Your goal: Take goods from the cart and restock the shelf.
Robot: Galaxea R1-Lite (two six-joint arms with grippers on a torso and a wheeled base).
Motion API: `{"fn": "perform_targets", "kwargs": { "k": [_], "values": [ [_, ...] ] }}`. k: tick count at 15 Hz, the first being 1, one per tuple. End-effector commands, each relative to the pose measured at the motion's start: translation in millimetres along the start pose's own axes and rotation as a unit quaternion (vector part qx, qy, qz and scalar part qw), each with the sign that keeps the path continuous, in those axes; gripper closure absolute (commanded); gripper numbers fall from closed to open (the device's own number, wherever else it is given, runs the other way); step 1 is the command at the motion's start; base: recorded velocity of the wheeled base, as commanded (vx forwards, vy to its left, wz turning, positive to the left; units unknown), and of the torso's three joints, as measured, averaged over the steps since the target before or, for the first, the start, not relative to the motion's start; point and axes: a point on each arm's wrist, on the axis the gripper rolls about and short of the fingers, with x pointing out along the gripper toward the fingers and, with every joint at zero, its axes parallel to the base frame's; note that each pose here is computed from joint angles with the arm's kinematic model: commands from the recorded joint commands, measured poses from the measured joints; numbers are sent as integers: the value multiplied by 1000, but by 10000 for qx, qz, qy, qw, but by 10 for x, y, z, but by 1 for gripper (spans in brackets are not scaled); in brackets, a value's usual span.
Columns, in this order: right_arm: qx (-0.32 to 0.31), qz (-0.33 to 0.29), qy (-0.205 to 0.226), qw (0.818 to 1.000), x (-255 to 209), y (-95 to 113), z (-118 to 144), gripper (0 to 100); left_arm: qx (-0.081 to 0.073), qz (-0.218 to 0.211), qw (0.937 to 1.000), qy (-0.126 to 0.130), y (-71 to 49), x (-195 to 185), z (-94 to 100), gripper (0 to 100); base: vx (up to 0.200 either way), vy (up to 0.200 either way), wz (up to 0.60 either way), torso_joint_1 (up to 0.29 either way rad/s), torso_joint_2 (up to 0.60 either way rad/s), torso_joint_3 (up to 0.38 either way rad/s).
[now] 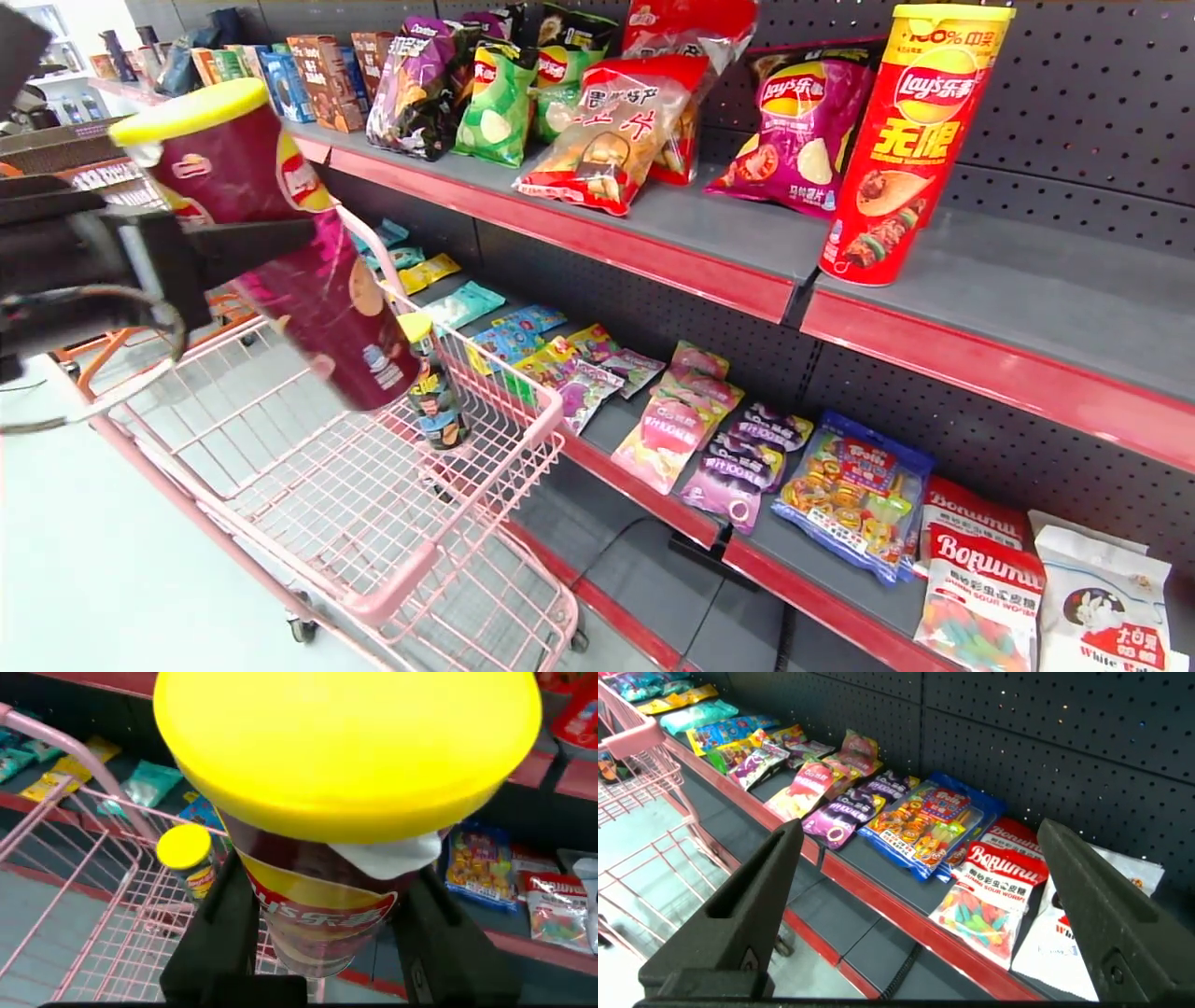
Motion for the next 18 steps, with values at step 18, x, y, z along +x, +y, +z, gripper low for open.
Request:
{"fn": "perform_targets", "kwargs": {
  "k": [18],
  "values": [
    [6,5,3,10000,1,0,1,0,1004,636,9918,-464,-88,-1323,-789,100,0,0,-133,157,-430,-273]
  ]
}}
